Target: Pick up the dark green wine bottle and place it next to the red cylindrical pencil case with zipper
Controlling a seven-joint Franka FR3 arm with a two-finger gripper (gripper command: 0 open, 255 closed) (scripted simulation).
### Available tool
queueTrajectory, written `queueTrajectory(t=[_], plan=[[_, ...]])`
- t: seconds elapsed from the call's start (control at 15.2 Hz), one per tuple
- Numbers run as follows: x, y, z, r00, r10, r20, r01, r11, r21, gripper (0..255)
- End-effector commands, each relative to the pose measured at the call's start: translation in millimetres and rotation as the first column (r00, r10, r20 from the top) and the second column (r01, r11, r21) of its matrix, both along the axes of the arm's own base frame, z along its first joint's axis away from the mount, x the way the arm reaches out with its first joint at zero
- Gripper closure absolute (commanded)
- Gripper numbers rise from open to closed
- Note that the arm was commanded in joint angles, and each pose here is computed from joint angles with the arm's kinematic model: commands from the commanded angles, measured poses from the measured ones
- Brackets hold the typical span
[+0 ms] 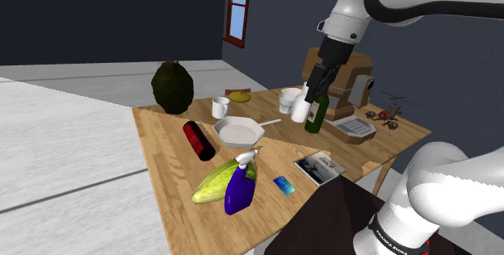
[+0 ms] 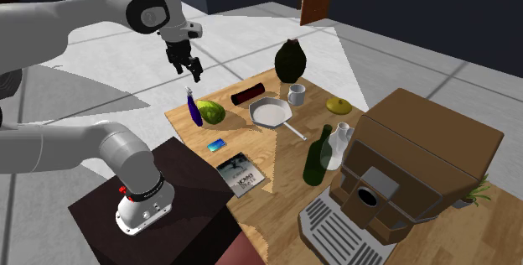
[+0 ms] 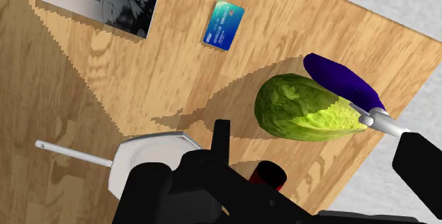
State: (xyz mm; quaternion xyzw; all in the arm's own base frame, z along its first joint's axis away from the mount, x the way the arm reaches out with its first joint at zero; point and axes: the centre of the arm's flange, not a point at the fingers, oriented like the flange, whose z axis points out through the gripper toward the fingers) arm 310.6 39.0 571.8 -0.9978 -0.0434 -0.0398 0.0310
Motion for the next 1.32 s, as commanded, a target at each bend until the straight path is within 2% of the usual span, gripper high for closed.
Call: queueTrajectory(t=[0.0, 1.25], plan=[[0, 0, 0, 1.000, 0.000, 0.000, 0.000, 1.000, 0.000, 0], [67, -232, -39, 0.999, 0.048, -0.016, -0.049, 0.998, -0.048, 0]])
